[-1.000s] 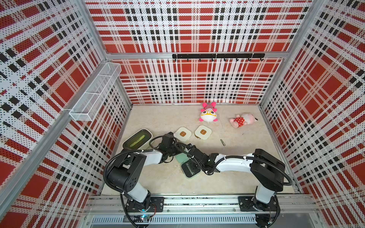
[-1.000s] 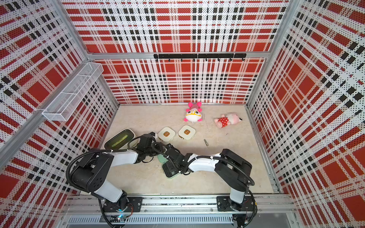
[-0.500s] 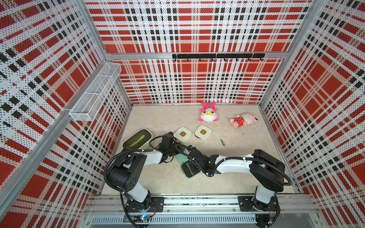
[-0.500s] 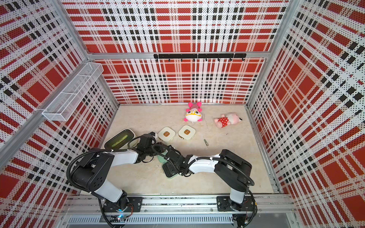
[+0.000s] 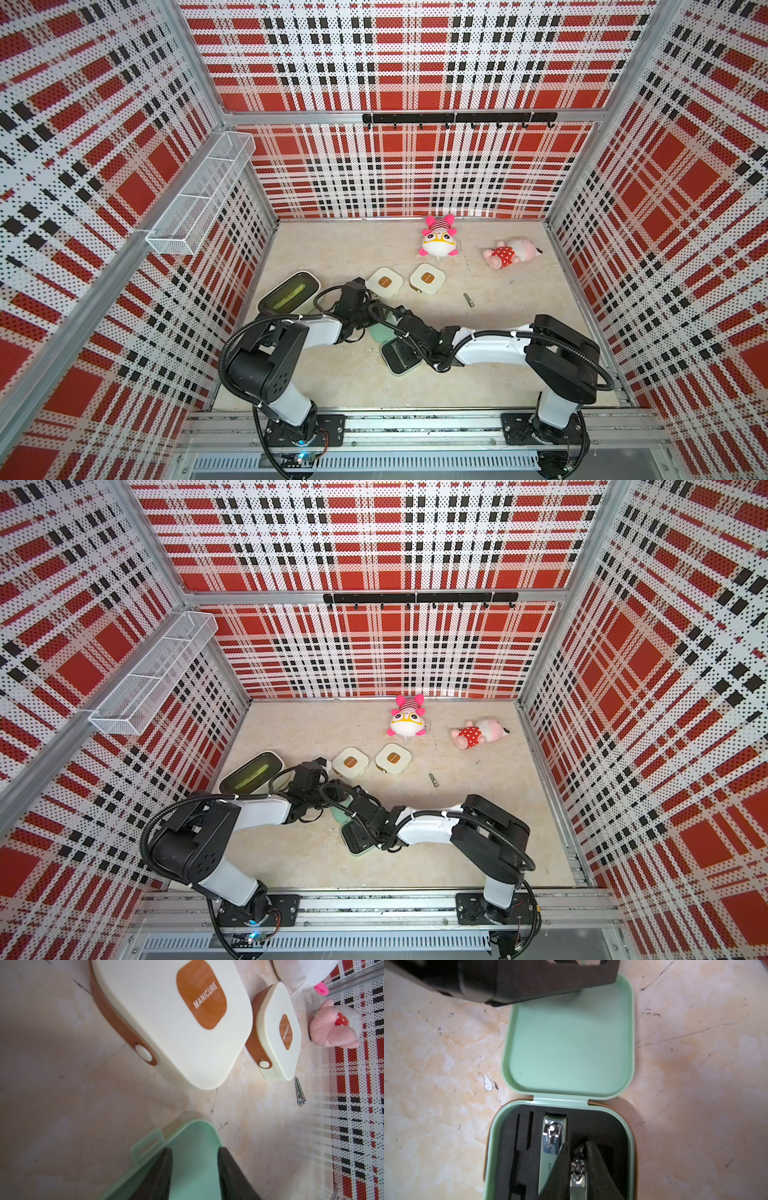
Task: Organize nail clipper sets
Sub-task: Place the nail clipper in the storage box.
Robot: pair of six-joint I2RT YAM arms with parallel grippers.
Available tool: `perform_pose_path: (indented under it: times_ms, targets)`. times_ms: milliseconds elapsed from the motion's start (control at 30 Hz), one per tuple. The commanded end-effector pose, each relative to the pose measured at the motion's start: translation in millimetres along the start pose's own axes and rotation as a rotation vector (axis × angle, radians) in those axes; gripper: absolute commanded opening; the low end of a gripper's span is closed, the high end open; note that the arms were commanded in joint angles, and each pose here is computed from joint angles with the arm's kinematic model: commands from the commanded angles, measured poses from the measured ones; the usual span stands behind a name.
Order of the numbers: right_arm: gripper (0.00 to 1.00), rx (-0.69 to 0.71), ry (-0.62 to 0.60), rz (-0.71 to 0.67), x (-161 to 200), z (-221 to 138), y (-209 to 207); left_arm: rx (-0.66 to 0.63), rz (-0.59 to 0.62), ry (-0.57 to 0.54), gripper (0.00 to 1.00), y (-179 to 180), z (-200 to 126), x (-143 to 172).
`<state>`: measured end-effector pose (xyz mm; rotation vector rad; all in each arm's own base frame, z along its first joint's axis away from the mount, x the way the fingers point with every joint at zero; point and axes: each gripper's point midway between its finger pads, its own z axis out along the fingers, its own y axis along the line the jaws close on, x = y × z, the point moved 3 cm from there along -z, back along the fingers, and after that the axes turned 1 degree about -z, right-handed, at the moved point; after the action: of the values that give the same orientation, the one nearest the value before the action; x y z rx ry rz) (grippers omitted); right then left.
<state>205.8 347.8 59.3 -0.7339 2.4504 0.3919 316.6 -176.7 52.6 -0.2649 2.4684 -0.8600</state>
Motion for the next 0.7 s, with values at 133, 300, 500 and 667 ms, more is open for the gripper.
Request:
perform_pose_path:
  times_ms: [133, 300, 500, 667]
  targets:
    - [0.24, 0.036, -0.013, -0.008, -1, -10, -4, -0.069, -0.023, 0.078, 0.42, 21, 5, 18]
    - [0.28, 0.054, -0.038, 0.029, -8, -17, -6, -0.067, -0.024, 0.08, 0.42, 21, 6, 18]
    - [0.29, 0.073, -0.069, 0.031, -15, -27, -9, -0.063, -0.021, 0.082, 0.42, 19, 6, 18]
    - [0.18, 0.054, -0.043, 0.021, -12, -21, -5, -0.062, -0.021, 0.08, 0.41, 19, 6, 17]
